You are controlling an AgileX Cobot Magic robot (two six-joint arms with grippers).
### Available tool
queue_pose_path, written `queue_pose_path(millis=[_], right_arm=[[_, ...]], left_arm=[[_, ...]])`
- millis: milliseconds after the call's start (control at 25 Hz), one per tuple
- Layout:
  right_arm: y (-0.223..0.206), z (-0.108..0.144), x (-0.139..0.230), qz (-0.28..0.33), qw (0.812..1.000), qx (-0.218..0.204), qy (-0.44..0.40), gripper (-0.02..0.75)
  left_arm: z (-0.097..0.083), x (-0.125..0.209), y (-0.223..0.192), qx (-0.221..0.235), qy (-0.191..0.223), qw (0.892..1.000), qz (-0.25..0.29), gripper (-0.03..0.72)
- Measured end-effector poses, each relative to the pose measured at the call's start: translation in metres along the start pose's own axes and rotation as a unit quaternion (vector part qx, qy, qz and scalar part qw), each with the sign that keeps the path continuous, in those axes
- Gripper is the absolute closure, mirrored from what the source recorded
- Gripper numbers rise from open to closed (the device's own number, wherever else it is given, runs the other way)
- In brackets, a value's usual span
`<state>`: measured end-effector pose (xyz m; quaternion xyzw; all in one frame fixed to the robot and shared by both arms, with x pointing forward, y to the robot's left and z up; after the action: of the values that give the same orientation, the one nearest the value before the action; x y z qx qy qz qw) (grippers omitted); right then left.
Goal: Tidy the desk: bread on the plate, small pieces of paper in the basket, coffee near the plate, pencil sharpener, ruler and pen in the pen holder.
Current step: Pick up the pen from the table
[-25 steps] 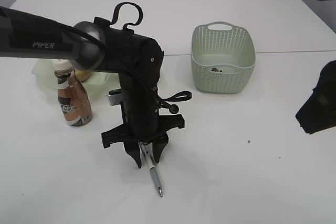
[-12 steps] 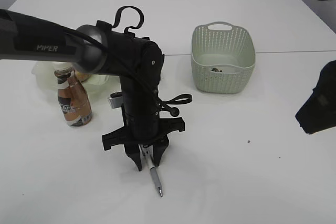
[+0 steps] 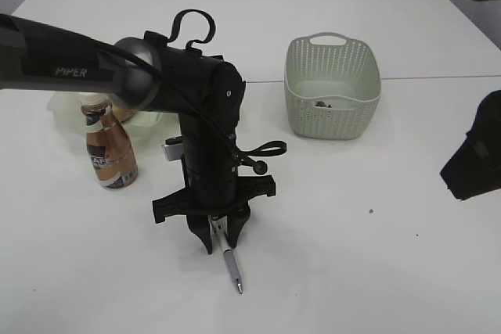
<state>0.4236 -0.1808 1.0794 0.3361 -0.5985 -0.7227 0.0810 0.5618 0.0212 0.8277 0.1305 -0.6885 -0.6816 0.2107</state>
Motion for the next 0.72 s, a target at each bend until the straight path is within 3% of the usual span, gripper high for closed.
queue_pose_path(millis=[160, 440, 720], right_arm=[[0.000, 0.000, 0.000, 0.000, 1.000, 0.000, 0.000, 0.491], [0.000, 0.000, 0.000, 0.000, 1.000, 0.000, 0.000, 0.491], [0.000, 0.000, 0.000, 0.000, 1.000, 0.000, 0.000, 0.492]], left_arm=[[0.000, 0.000, 0.000, 0.001, -0.003, 1.000, 0.001, 0.465], [-0.001, 0.001, 0.000, 0.001, -0.027, 1.000, 0.003, 0.621], [0.013, -0.003, 0.001, -0.048, -0.112, 0.993, -0.006, 0.624]])
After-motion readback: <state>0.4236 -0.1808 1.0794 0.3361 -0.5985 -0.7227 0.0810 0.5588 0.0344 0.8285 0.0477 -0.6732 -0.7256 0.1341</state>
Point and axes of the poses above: a point on each arm's last joint axis where the gripper is mounted, y pointing back along that axis away from the gripper, z along the wrist's bending axis when the last joint is at zero, x = y × z, the point moved 5 cm from there along -y, pointing out along that axis toward the gripper, and after that the axes turned 9 degrees about y, right-handed, at the moved point
